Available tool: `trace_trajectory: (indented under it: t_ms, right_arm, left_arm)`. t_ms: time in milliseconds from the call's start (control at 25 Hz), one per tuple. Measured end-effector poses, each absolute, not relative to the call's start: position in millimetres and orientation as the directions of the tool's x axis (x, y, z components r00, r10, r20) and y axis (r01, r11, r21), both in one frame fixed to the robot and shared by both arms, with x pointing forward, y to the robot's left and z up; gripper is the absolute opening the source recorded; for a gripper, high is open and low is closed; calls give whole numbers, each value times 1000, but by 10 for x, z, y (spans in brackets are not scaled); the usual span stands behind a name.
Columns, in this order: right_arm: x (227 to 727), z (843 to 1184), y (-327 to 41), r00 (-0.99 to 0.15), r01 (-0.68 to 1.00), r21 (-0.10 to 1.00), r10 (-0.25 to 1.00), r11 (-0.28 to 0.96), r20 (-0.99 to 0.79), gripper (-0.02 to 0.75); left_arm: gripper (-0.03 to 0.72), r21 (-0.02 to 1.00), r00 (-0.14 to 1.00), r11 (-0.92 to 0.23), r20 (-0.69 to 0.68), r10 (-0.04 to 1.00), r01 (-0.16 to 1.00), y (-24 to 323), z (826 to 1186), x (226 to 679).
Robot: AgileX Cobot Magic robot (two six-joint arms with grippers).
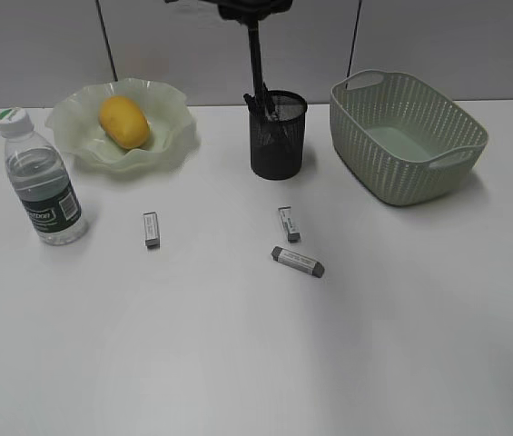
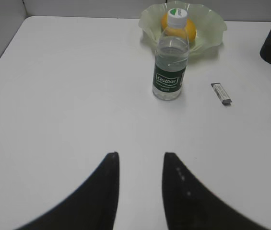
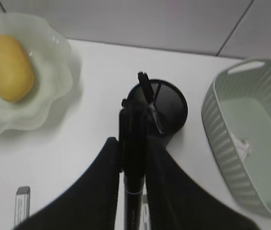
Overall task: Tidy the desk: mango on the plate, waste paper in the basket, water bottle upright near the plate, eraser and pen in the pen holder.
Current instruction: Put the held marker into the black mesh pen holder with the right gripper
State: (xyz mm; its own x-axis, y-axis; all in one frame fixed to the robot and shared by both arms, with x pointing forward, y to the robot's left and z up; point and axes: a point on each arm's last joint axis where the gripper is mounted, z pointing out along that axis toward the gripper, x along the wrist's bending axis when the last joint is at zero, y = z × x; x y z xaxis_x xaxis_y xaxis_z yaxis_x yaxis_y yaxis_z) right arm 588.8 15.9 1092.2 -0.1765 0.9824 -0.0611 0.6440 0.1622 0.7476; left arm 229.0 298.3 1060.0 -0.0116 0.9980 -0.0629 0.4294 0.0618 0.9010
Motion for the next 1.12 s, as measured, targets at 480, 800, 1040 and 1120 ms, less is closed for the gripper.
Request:
trace_trajectory:
  t_ms: [480, 800, 1040, 1120]
  right_arm:
    - [6347, 10629, -62, -340, 398, 888, 936, 230, -90, 139]
    - [6607, 10304, -350, -469, 321, 918, 881, 232, -59, 139]
    - [6806, 10152, -548, -484, 298, 924, 872, 240, -71, 139]
    - [6850, 10079, -561, -512, 281, 928, 856, 247, -72, 139]
  left_arm:
    - [239, 901, -12, 62, -63, 998, 429, 2983, 10600, 2290]
    - [239, 901, -12, 62, -63, 998, 429, 2983, 10600, 2290]
    - [239, 901, -12, 62, -63, 998, 429, 2983, 10600, 2290]
    - [239, 901, -12, 62, -63, 998, 429, 2983, 10600, 2290]
